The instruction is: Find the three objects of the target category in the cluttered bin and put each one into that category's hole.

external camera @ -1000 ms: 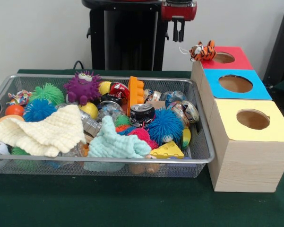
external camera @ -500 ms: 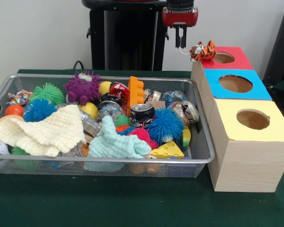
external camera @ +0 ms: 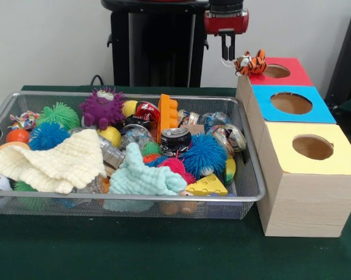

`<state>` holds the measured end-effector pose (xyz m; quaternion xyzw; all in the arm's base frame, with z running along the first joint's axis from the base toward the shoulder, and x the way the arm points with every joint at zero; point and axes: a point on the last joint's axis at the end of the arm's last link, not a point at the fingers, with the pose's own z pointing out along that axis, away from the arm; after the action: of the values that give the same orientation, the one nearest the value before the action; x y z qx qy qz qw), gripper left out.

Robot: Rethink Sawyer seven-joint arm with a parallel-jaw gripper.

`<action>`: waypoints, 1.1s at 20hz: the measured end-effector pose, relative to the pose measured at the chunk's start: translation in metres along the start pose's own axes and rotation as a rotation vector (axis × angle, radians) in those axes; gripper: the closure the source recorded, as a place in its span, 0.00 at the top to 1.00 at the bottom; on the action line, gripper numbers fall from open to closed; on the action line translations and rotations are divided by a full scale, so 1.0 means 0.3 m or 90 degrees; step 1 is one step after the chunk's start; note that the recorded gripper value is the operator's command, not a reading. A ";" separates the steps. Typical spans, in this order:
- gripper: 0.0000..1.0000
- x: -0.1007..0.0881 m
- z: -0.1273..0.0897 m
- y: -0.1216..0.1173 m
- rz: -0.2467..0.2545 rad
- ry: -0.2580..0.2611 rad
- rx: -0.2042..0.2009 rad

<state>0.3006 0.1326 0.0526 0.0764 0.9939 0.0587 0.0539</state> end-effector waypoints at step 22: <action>0.00 0.004 0.002 0.016 -0.008 0.001 -0.005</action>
<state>0.3003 0.1377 0.0524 0.0701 0.9941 0.0624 0.0538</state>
